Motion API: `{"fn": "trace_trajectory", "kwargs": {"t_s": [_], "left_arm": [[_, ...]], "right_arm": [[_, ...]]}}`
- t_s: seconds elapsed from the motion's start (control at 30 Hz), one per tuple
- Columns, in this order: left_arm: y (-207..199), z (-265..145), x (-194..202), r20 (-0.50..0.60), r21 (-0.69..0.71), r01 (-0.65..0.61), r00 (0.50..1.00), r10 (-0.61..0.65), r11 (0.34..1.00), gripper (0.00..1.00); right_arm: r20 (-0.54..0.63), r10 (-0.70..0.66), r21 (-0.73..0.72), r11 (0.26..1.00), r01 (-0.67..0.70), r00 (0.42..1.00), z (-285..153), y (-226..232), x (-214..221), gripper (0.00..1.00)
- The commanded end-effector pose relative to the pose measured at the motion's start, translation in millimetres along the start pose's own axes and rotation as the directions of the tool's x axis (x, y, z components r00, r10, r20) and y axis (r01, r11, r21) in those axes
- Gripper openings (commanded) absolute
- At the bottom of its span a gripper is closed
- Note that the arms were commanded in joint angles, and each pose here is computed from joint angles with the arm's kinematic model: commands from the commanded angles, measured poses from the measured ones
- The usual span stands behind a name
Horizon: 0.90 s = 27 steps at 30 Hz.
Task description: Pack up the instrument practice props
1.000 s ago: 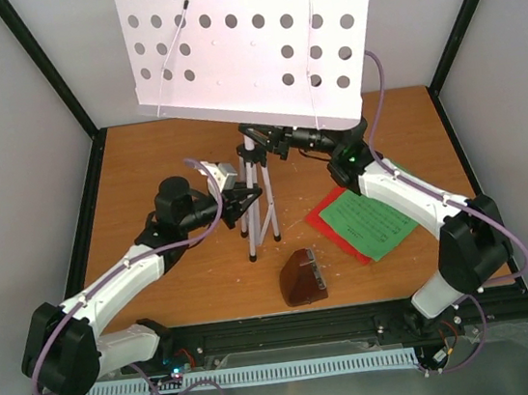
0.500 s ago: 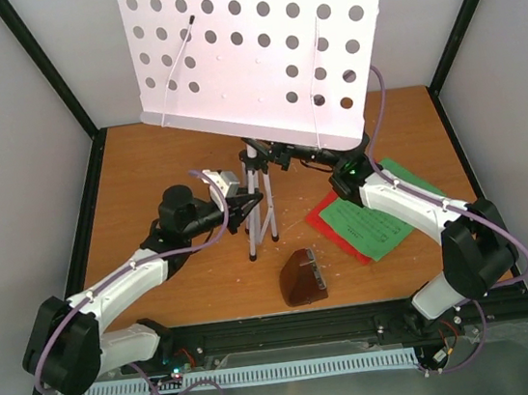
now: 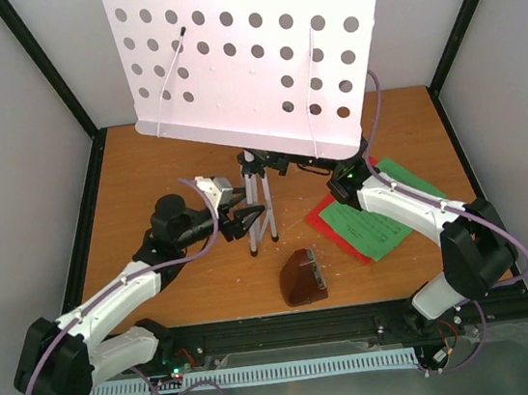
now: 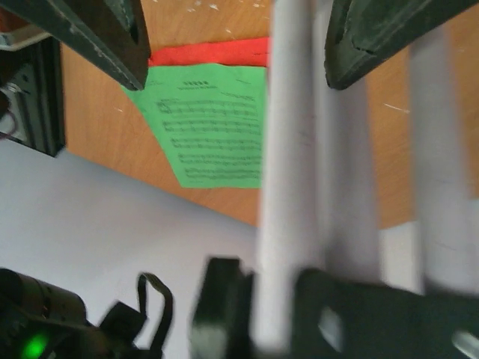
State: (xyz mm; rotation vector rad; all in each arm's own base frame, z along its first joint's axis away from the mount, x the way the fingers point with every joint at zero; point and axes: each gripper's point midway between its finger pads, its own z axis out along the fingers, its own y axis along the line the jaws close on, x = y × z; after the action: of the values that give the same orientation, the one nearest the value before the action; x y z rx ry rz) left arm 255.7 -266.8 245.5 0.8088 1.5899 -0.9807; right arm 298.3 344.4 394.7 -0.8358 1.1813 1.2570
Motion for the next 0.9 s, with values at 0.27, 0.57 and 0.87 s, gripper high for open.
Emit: {"fn": "trace_trajectory", "kwargs": {"t_s": [0.27,0.57,0.87], "left_arm": [[20.5,-23.4,-28.2,0.126,-0.163,0.065,0.991,-0.045,0.984,0.99],[22.9,15.7,-25.5,0.119,-0.034,0.001,0.993,0.003,0.999,0.99],[24.1,31.5,-15.4,0.115,0.026,-0.01,0.993,0.007,1.0,0.9]], "right_arm": [[0.038,-0.032,-0.079,0.996,0.035,0.999,-0.5,25.8,-14.6,0.03],[0.044,-0.023,-0.068,0.997,0.026,0.999,-1.8,25.0,-15.1,0.03],[0.033,-0.057,-0.01,0.998,0.058,0.998,-5.6,21.1,-19.2,0.03]]}}
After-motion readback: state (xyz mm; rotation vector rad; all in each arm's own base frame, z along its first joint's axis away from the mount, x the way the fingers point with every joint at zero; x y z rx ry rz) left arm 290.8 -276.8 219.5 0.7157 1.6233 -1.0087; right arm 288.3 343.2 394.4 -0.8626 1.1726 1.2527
